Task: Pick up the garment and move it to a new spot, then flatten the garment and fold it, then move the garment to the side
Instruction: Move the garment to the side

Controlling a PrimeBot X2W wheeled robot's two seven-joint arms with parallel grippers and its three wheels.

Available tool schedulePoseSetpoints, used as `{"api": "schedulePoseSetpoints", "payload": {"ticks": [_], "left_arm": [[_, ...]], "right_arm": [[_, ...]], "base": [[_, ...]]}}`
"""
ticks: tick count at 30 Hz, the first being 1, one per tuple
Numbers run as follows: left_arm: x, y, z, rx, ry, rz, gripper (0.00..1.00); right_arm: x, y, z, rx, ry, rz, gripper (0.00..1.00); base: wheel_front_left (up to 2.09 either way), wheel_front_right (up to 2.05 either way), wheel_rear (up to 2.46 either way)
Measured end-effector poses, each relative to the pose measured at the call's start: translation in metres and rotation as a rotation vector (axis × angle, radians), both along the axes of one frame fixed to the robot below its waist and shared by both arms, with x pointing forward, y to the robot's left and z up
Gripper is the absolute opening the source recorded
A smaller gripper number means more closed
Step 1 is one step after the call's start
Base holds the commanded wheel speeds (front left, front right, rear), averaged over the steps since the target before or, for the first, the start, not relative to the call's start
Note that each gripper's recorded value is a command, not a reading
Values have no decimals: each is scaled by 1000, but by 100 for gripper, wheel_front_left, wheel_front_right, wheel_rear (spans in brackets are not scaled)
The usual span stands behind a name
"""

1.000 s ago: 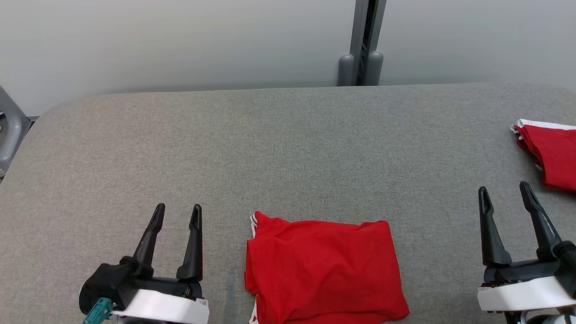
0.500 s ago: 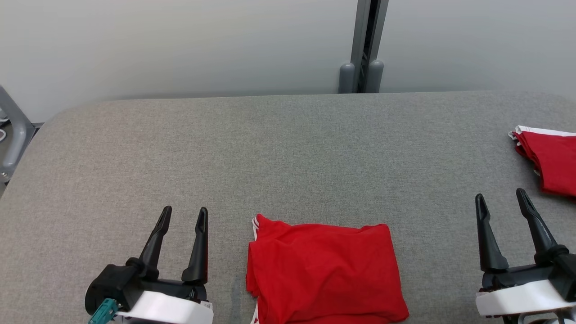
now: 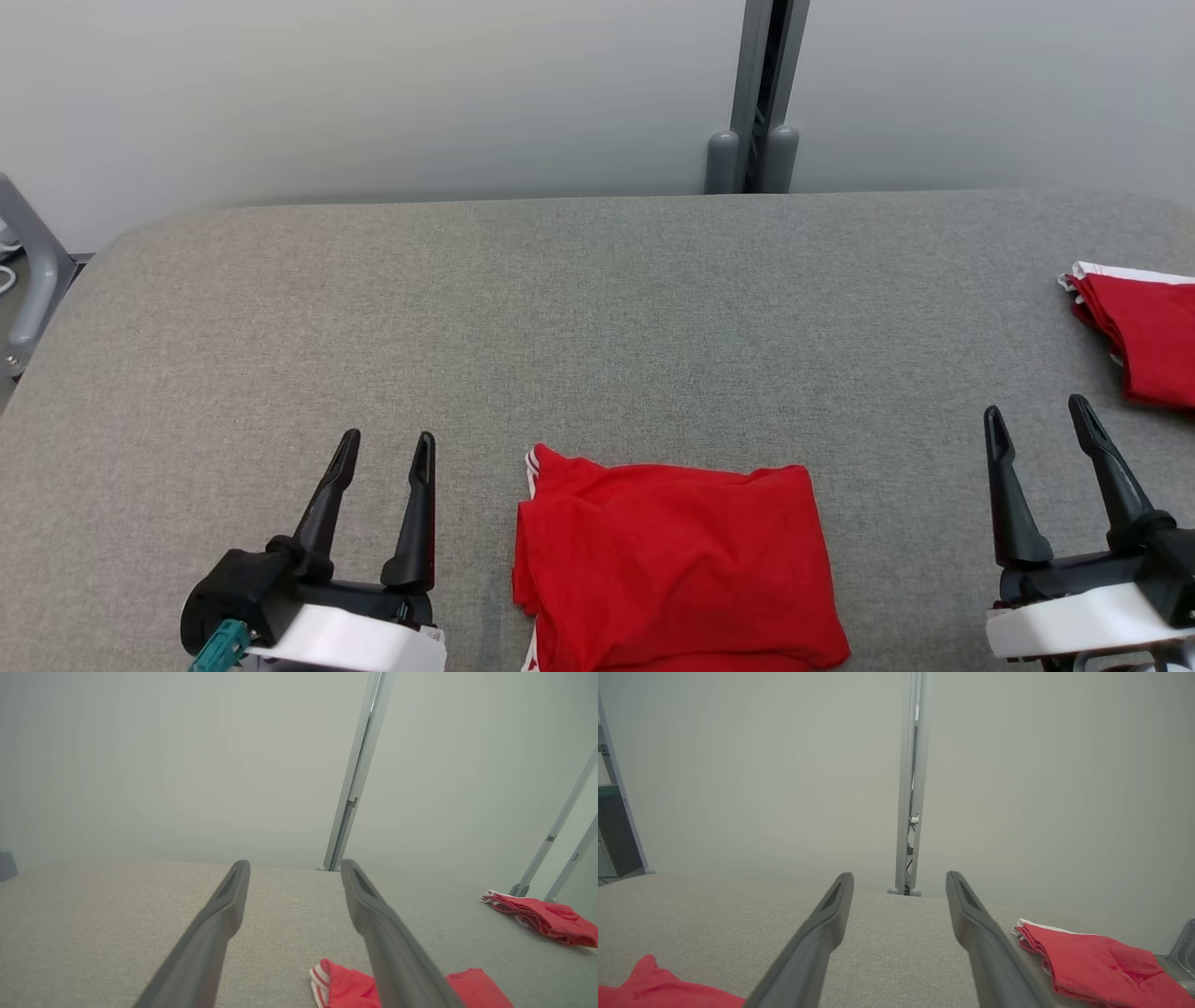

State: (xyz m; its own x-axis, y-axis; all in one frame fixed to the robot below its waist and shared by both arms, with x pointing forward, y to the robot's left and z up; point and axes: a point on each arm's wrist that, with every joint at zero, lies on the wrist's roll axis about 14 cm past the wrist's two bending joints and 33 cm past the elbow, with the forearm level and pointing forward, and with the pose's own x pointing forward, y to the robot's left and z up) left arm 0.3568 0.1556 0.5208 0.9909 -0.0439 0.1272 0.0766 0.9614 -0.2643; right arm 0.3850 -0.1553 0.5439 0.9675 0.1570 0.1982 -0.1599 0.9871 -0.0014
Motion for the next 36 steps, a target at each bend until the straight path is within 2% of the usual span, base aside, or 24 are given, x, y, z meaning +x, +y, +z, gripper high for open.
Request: {"api": "schedulePoseSetpoints", "payload": {"ticks": [6,24,36], "left_arm": [[0,-1,-3,0,10,-2,100],[17,5,-20,13,58,6,100],[17,10,-23,17,68,18,100]], "right_arm": [[1,0,-7,10,23,-1,100],[-9,78,-125,183,506,242,100],[-17,99,-163,212,679,305,100]], "base": [[0,0,0],[0,0,0],[0,0,0]]}}
